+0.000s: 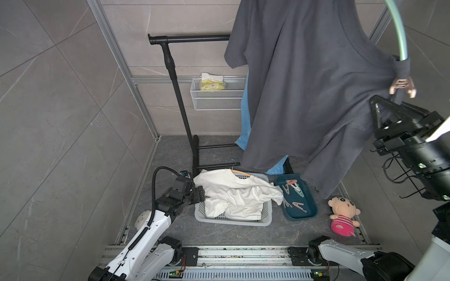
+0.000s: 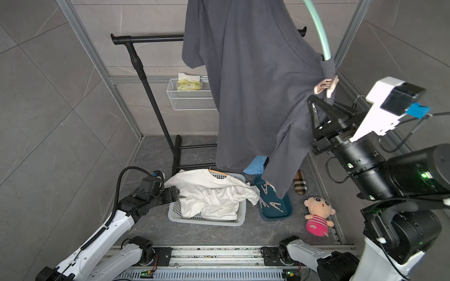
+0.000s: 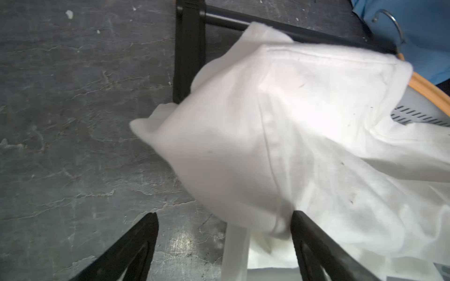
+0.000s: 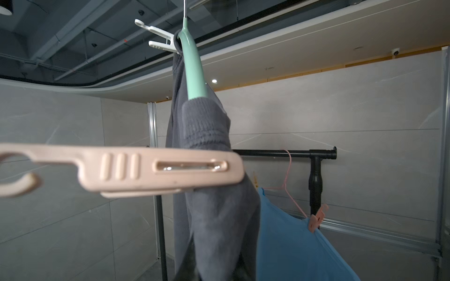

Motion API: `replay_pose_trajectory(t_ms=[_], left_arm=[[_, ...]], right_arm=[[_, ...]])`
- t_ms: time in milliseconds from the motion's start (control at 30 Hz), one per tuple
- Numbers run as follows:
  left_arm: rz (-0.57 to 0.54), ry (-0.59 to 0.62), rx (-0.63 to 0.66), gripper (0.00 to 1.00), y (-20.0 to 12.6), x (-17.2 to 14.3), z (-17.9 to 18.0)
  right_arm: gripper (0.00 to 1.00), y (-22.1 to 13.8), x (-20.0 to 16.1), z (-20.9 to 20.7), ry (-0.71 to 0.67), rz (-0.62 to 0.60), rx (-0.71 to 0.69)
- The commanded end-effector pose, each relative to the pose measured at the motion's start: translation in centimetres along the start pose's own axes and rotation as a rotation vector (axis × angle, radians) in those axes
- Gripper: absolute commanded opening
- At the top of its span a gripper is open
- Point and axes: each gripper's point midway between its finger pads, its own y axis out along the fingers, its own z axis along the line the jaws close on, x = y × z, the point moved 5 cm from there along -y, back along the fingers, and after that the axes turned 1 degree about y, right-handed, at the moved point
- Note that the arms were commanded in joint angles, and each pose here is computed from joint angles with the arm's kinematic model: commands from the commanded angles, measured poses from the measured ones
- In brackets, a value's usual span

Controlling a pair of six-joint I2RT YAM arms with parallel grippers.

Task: Use clothespins to secure the t-shirt on both sides of the hanger
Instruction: Hang the hanger on the clothesline, then move the basket to the center of the board.

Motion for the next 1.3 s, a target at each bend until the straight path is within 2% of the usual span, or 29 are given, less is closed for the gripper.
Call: replay_pose_trajectory(t_ms=[0,200,333,467,567,700,833,1000,1100,1200,1267], left_arm=[[-0.026,-0.064,0.035,0.89,-0.5,-0.4,0.7],[0.050,-0.070,0.006,0.84,0.7,-2.4,0.2],[0.092,-0.061,-0.059,0.74,1.2,-3.4,-0.7],[0.136,-0.066,-0.062,0.63,1.6,-4.6,-0.6],[0.148,-0.075,-0.034,0.50,1.6,-5.3,-0.2],[0.143,-0.119,0.006,0.28,1.2,-5.5,0.4],[0.147,-0.138,0.020,0.15,0.9,-5.9,0.8],[0.147,-0.162,0.054,0.10,0.1,-6.2,1.2],[0.161,-0.179,0.023,0.10,-0.3,-6.7,0.8],[0.192,-0.185,-0.004,0.05,-0.5,-7.8,0.5],[0.188,-0.152,-0.006,0.05,-0.7,-8.3,0.3]], right_arm=[[0.00,1.0,0.5,-0.9,-0.066,-0.043,-0.062],[0.00,1.5,-1.3,-1.2,-0.109,0.029,-0.075],[0.00,1.8,-2.4,-1.9,-0.154,0.070,-0.121],[0.00,2.3,-2.6,-2.8,-0.218,0.093,-0.182],[0.00,2.4,-2.1,-3.3,-0.229,0.076,-0.226],[0.00,2.4,-0.5,-3.2,-0.218,0.016,-0.224],[0.00,2.2,1.3,-2.8,-0.214,-0.048,-0.212],[0.00,2.2,2.7,-2.8,-0.239,-0.104,-0.221],[0.00,2.3,3.2,-2.8,-0.251,-0.133,-0.227],[0.00,2.7,3.5,-2.7,-0.261,-0.157,-0.214],[0.00,3.0,3.8,-2.5,-0.267,-0.173,-0.200]])
